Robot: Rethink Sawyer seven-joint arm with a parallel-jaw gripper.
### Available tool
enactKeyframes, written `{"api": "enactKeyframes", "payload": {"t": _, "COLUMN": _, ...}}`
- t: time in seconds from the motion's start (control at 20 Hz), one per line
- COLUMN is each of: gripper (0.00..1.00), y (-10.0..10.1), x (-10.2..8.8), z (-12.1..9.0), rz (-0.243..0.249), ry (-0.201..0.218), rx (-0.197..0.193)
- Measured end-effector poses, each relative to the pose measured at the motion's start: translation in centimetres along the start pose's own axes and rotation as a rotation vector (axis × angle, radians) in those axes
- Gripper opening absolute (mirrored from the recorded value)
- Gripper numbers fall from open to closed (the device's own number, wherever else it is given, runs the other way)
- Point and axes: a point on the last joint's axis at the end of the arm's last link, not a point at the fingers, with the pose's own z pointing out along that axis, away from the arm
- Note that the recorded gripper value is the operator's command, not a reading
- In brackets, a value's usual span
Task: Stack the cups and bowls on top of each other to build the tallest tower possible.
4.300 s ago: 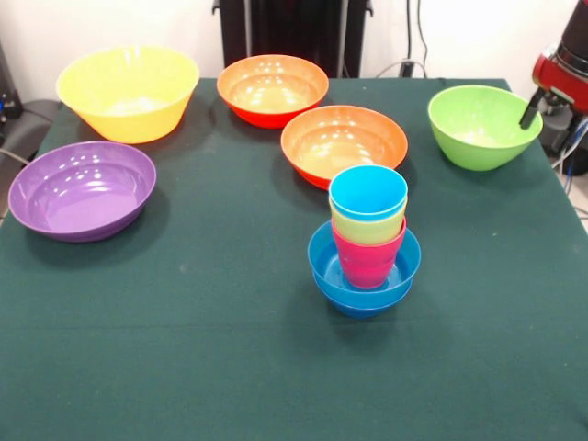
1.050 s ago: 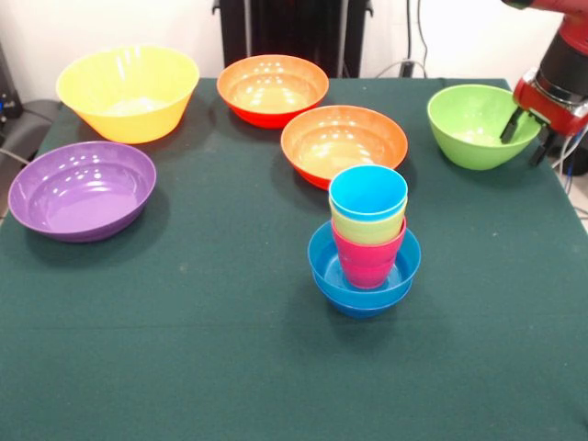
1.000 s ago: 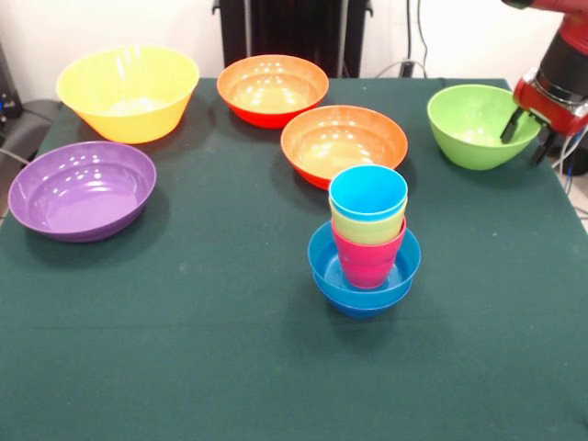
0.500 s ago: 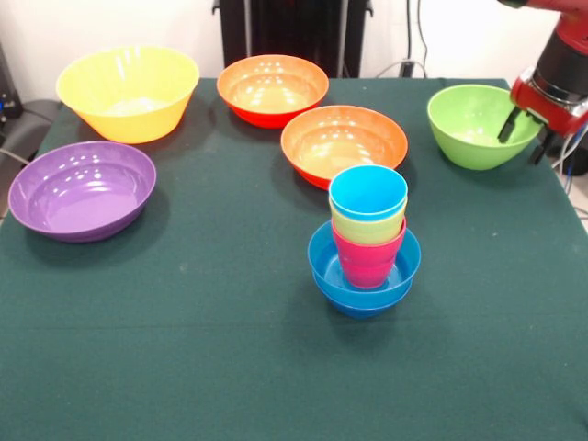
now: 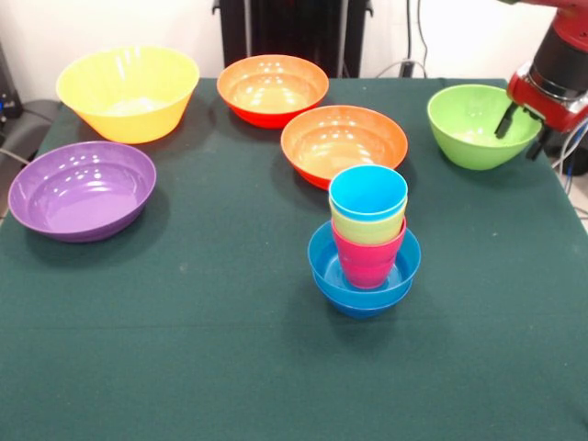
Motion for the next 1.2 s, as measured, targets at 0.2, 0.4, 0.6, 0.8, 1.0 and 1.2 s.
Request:
{"api": "enactKeyframes", "payload": {"t": 0.2, "gripper": 1.00, "y": -0.04, "x": 0.24, "z": -0.28, "rz": -0.006, "ry": 0.016, "rx": 0.010}}
{"api": "enactKeyframes", "payload": {"t": 0.4, "gripper": 1.00, "y": 0.01, "x": 0.65, "z": -0.44, "rz": -0.010, "ry": 0.031, "rx": 0.018}}
{"api": "enactKeyframes", "payload": {"t": 0.6, "gripper": 0.00, "y": 0.07, "x": 0.98, "z": -0.42, "rz": -0.014, "ry": 0.041, "rx": 0.023}}
{"api": "enactKeyframes", "payload": {"t": 0.8, "gripper": 0.00, "y": -0.13, "x": 0.68, "z": -0.81, "rz": -0.019, "ry": 0.036, "rx": 0.030}}
{"api": "enactKeyframes", "payload": {"t": 1.0, "gripper": 0.00, "y": -0.14, "x": 0.70, "z": -0.86, "rz": -0.022, "ry": 0.036, "rx": 0.032}}
{"api": "enactKeyframes", "payload": {"t": 1.2, "gripper": 0.00, "y": -0.14, "x": 0.70, "z": -0.85, "rz": -0.022, "ry": 0.035, "rx": 0.032}}
